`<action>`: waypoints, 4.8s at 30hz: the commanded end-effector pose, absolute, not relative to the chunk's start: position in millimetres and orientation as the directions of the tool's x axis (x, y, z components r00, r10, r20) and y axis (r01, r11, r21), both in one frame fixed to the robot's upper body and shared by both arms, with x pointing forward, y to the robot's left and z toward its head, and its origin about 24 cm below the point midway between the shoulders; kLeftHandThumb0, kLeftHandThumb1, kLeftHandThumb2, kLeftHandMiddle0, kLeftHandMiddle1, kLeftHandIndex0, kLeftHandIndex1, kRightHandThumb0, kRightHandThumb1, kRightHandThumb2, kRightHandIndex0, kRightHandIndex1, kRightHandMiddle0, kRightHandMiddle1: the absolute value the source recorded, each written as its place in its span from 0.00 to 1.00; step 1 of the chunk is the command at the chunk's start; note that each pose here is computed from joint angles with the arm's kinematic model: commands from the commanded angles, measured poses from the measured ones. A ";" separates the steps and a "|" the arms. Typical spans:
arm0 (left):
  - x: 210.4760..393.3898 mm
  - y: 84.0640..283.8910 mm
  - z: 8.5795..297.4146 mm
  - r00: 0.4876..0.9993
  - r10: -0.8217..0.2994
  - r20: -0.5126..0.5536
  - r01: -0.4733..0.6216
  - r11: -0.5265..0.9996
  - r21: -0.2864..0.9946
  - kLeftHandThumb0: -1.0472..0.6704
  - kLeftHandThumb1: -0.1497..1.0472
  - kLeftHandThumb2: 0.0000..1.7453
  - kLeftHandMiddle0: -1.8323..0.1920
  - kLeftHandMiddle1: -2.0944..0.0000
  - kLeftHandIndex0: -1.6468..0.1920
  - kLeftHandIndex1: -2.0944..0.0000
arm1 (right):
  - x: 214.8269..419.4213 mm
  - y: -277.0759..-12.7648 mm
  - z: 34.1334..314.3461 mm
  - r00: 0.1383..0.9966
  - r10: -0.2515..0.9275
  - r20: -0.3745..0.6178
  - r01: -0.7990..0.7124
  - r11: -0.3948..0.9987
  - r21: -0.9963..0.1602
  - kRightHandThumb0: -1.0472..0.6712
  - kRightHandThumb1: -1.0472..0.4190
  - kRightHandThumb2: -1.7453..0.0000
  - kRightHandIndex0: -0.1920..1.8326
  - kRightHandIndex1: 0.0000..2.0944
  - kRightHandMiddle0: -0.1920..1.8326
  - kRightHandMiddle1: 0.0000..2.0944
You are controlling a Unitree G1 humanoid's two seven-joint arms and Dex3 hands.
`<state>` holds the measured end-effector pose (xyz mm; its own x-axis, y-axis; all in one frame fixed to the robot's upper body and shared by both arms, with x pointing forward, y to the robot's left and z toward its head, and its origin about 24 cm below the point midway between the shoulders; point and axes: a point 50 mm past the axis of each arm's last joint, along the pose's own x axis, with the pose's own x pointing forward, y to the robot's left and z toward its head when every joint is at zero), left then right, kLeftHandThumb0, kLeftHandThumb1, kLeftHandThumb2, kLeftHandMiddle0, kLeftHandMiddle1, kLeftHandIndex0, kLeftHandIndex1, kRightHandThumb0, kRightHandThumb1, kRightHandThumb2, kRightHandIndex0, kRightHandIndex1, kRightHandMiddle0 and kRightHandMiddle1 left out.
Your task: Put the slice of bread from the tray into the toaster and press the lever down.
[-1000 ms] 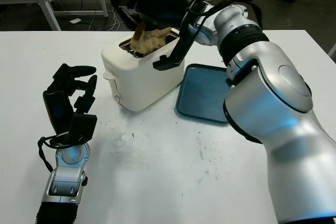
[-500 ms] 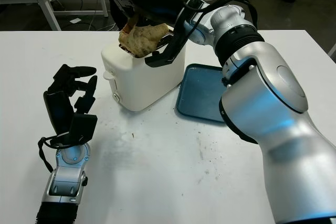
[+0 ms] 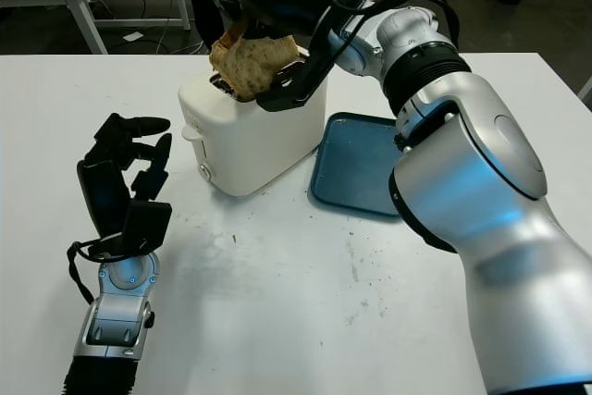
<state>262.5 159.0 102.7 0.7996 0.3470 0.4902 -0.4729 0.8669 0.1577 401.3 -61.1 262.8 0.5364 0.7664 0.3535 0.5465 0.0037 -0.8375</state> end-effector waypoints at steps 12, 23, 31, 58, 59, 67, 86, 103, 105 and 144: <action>261.0 158.9 102.5 0.800 0.338 0.496 -0.466 0.870 0.159 0.31 0.89 0.12 0.56 0.32 0.54 0.51 | 406.5 -81.1 233.8 0.625 0.742 0.242 0.460 -0.101 -0.882 0.30 0.09 0.86 0.67 0.83 0.52 0.83; 261.1 158.4 101.6 0.801 0.340 0.492 -0.468 0.869 0.160 0.31 0.89 0.12 0.55 0.31 0.53 0.51 | 417.0 -86.9 239.1 0.775 0.630 0.043 0.316 -0.328 -0.891 0.22 0.09 0.88 0.26 0.34 0.42 0.08; 261.1 158.9 101.1 0.802 0.338 0.493 -0.466 0.870 0.162 0.31 0.89 0.11 0.54 0.31 0.53 0.51 | 421.2 -92.0 247.5 0.811 0.580 0.081 0.376 -0.410 -0.831 0.25 0.09 0.91 0.17 0.30 0.36 0.01; 263.6 159.6 101.8 0.804 0.319 0.501 -0.454 0.874 0.172 0.32 0.89 0.12 0.54 0.33 0.53 0.50 | 420.3 -148.1 200.0 0.903 0.320 0.287 0.269 0.099 -0.958 0.37 0.09 0.96 0.18 0.19 0.30 0.01; 263.6 159.5 102.0 0.804 0.320 0.501 -0.455 0.874 0.172 0.32 0.89 0.12 0.54 0.33 0.53 0.50 | 420.6 -148.1 200.0 0.908 0.315 0.278 0.258 0.106 -0.960 0.37 0.09 0.96 0.18 0.20 0.30 0.01; 263.8 159.9 101.6 0.804 0.327 0.497 -0.458 0.873 0.168 0.32 0.89 0.11 0.54 0.32 0.53 0.50 | 420.2 -141.2 200.4 0.910 0.345 0.230 0.167 0.203 -0.965 0.39 0.09 0.98 0.19 0.20 0.31 0.01; 263.2 160.7 100.4 0.802 0.329 0.498 -0.462 0.870 0.171 0.32 0.89 0.11 0.54 0.32 0.53 0.50 | 416.5 -154.4 217.2 0.896 0.334 0.293 -0.100 0.795 -0.598 0.33 0.15 1.00 0.19 0.28 0.34 0.01; 268.0 175.3 106.4 0.824 0.255 0.505 -0.436 0.855 0.280 0.33 0.89 0.10 0.53 0.38 0.49 0.58 | 297.6 -184.9 81.6 0.854 -0.061 0.517 0.095 0.995 -0.039 0.39 0.09 0.83 0.56 0.09 0.52 0.04; 269.7 178.6 109.1 0.827 0.234 0.512 -0.436 0.841 0.320 0.33 0.89 0.11 0.52 0.39 0.48 0.60 | 283.9 -179.4 71.5 0.874 -0.094 0.476 0.091 0.995 0.028 0.39 0.09 0.81 0.62 0.09 0.56 0.04; 320.2 198.2 177.4 0.917 -0.328 0.226 -0.124 0.304 0.945 0.40 0.89 0.10 0.46 0.50 0.29 0.98 | 268.0 -165.1 71.8 0.908 -0.087 0.411 0.037 0.991 0.129 0.39 0.09 0.83 0.58 0.44 0.69 0.02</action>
